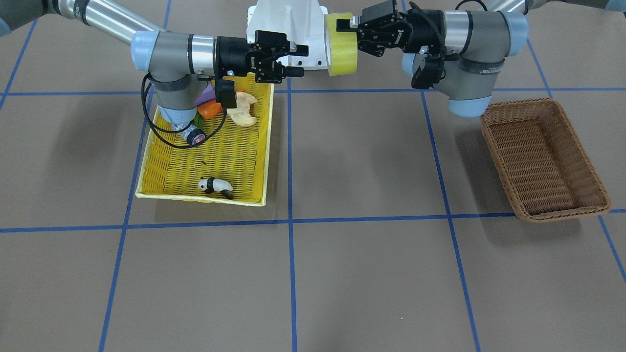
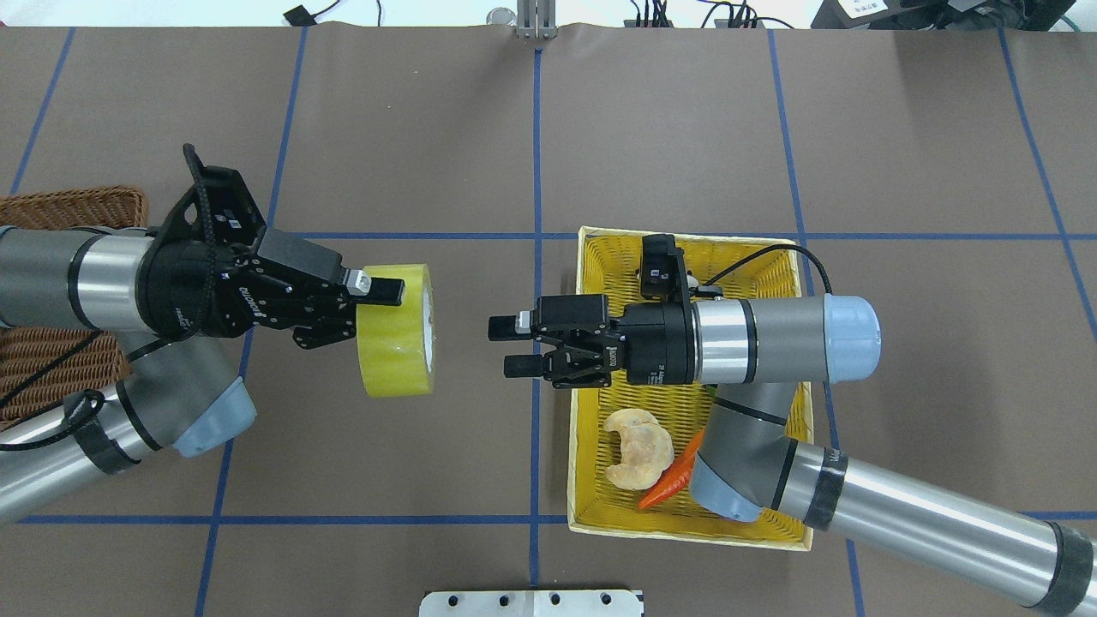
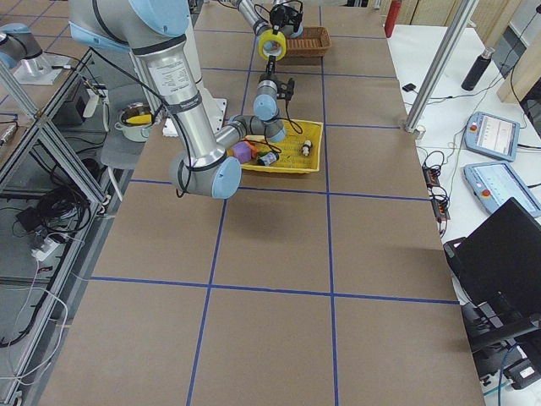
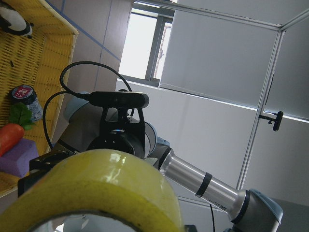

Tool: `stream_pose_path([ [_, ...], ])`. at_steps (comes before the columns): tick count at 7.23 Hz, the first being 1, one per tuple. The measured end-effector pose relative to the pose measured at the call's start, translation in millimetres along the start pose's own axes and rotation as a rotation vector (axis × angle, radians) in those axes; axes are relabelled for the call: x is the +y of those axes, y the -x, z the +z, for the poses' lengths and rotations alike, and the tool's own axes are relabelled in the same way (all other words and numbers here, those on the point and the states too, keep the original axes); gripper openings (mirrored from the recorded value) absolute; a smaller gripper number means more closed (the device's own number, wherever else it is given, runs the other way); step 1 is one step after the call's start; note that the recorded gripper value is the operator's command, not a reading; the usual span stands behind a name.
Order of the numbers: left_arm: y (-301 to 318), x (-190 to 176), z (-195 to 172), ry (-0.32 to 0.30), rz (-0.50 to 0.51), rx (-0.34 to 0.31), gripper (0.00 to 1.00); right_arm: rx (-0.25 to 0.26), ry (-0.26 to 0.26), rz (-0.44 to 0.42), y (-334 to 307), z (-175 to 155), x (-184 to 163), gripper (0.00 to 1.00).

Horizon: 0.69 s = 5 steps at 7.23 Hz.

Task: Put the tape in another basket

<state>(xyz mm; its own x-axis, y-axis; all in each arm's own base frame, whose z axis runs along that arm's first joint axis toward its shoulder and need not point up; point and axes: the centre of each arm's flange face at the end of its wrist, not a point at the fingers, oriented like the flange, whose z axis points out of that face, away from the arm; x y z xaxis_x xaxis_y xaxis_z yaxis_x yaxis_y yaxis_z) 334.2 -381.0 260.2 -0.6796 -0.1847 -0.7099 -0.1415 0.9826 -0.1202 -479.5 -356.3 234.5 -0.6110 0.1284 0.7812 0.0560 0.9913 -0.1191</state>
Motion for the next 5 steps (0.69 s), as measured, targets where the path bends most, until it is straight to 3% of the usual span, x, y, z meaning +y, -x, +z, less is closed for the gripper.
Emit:
stream_pose_path([
  [1,-5.4,-9.2,-20.8,-0.057,0.015,0.002,0.00,0.017,-0.018,-0.046,-3.0,-12.2,-8.2,0.99],
  [3,-26.1,-33.9,-85.5,-0.204,0.059,-0.041,0.00,0.099,-0.055,-0.170,-23.4,-46.7,-22.8,0.98],
  [5,-41.8,-45.2,-175.8,-0.323,0.137,-0.174,0.00,0.232,-0.045,-0.246,-18.4,-77.1,-54.4,0.98],
])
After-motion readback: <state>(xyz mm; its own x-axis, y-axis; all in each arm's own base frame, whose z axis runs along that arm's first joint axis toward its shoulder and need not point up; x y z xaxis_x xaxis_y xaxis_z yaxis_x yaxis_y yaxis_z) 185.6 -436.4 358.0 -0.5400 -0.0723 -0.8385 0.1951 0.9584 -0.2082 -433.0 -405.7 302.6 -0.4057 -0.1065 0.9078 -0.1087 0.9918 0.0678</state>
